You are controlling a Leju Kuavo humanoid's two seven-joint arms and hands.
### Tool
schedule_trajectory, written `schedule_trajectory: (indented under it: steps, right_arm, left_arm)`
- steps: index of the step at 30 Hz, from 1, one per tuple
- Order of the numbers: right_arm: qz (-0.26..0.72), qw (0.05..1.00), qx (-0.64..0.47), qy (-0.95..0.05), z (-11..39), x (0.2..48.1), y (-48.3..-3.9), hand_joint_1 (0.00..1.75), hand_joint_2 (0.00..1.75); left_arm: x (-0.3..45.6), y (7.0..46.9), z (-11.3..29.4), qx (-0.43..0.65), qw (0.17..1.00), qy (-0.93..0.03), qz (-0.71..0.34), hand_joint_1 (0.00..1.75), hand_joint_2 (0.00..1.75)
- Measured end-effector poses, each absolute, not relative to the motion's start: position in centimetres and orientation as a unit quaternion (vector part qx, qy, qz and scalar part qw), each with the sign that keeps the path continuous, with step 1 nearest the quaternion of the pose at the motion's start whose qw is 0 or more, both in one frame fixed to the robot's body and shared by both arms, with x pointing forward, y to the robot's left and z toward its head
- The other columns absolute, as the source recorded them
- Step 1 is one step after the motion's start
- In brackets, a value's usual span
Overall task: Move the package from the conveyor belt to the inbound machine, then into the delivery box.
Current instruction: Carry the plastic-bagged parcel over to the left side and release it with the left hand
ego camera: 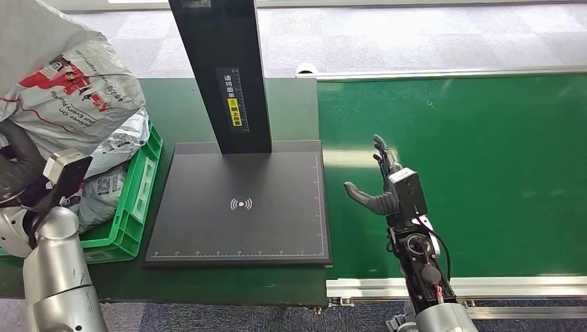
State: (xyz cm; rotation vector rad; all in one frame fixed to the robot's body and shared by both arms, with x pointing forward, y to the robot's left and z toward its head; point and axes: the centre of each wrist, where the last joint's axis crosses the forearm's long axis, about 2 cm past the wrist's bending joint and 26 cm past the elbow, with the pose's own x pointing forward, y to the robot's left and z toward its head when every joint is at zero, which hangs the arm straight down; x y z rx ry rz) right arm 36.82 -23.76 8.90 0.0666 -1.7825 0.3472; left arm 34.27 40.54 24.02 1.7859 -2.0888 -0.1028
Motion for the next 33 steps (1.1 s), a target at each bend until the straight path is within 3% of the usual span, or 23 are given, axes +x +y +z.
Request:
schedule_trajectory:
  steps: [24,26,33]
  right_arm:
    - [0.15,0.615,0.03,-0.774,8.9,36.8,-23.7,0.0,1.75]
    - [0.151,0.615,0.028,-0.774,8.9,36.8,-23.7,0.0,1.75]
    - [0.163,0.62,0.022,-0.768,8.9,36.8,-23.6,0.0,1.75]
  left_arm:
    - [33.3,40.3,24.3,0.661,0.22,-0.717,-0.007,1.75,1.75]
    - [33.5,40.3,24.3,0.661,0.255,-0.705,-0.008,1.75,1.75]
    - [36.3,41.2,21.1,0.614,0.532,-0.572,-0.112,1.75,1.75]
